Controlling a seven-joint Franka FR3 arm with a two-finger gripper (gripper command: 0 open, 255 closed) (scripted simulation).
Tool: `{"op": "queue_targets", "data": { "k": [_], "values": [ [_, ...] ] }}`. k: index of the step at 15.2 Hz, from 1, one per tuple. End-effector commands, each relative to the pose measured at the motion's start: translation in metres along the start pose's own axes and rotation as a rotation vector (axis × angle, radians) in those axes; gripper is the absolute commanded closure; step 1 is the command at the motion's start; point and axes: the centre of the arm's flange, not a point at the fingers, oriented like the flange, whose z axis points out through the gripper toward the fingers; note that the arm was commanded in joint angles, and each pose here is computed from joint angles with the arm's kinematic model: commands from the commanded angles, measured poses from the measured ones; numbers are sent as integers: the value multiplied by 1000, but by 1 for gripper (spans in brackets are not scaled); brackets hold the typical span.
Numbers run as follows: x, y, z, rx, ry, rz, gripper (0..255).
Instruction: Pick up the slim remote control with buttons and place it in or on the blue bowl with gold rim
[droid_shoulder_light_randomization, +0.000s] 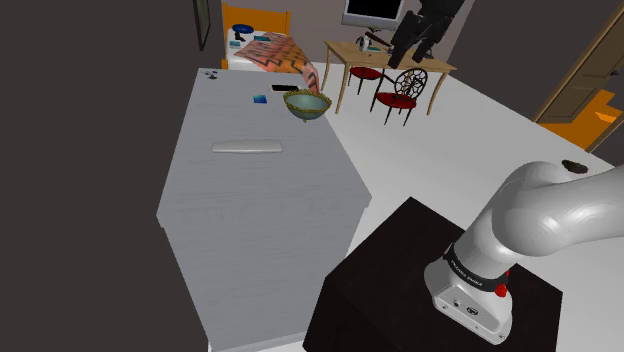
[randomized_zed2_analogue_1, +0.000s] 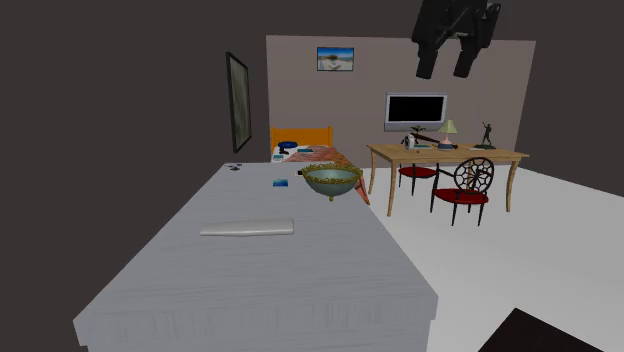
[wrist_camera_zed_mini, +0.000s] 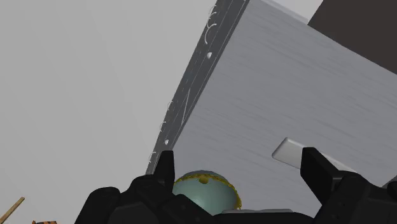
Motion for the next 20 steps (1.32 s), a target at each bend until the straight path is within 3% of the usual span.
{"op": "queue_targets", "data": {
  "k": [1, 10, 20],
  "values": [
    [0, 0, 0, 0, 0, 0, 0],
    [91, -23, 80, 43, -47, -265, 0],
    [176, -78, 172, 90, -100, -559, 0]
  ]
}}
